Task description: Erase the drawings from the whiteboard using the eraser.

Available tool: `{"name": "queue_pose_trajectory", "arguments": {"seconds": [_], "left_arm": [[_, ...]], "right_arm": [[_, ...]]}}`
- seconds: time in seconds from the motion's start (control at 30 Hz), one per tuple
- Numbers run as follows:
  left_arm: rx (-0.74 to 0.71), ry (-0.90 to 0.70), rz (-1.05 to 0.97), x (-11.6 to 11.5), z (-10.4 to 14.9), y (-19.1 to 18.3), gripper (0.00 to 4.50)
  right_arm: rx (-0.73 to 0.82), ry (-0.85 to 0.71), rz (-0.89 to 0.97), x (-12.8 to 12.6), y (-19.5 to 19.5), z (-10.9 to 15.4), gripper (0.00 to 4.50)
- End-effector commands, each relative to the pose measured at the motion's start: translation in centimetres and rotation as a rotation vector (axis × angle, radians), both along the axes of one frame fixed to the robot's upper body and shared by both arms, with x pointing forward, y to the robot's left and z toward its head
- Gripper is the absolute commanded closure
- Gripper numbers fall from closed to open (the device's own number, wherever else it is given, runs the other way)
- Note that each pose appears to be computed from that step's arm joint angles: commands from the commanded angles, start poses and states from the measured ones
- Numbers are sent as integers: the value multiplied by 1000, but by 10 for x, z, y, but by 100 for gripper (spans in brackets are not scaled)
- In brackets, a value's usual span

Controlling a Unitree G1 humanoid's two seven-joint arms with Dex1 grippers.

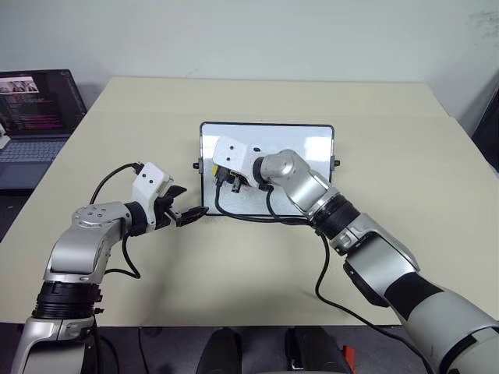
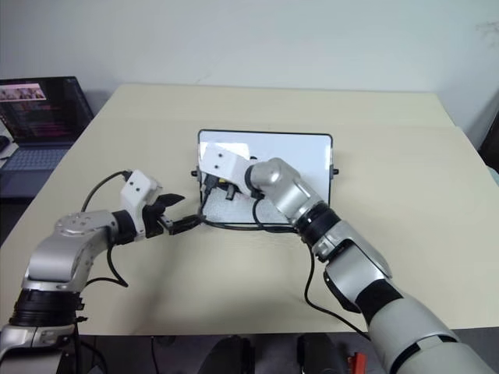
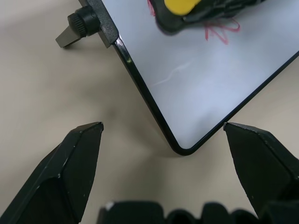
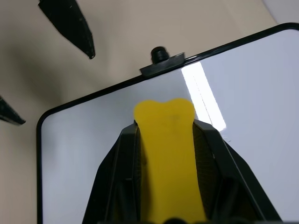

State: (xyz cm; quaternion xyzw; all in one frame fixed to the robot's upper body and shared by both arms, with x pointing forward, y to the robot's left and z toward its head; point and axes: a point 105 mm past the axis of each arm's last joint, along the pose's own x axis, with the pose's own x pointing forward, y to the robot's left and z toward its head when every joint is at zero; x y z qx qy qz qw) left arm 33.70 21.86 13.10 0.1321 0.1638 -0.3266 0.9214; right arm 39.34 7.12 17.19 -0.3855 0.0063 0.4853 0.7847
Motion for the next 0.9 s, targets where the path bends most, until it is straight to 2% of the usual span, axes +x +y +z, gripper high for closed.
{"name": "queue_pose_trajectory", "arguments": {"seconds": [0.03,0.13,0.37,0.43,0.6,0.67,0.77,0.9], "left_arm": [[2,-49,-35,0,12,-7,0],[2,-45,-51,-1,11,-10,0],[5,-47,-59,-1,11,-11,0],[6,-47,-62,-1,11,-12,0],[7,-44,-68,-1,10,-12,0],[6,-43,-70,-1,10,-12,0],[5,-42,-73,-1,10,-13,0],[3,-42,-79,-1,9,-14,0]], "right_arm": [[5,-61,-66,13,-8,6,333],[34,-73,-70,15,-4,15,333],[-60,60,25,-5,-1,-19,333],[-47,44,13,-3,-1,-16,333],[57,-71,-60,12,0,15,333],[68,-74,-62,13,2,18,333],[52,-53,-46,10,4,11,333],[-46,-4,6,2,2,-10,333]]}}
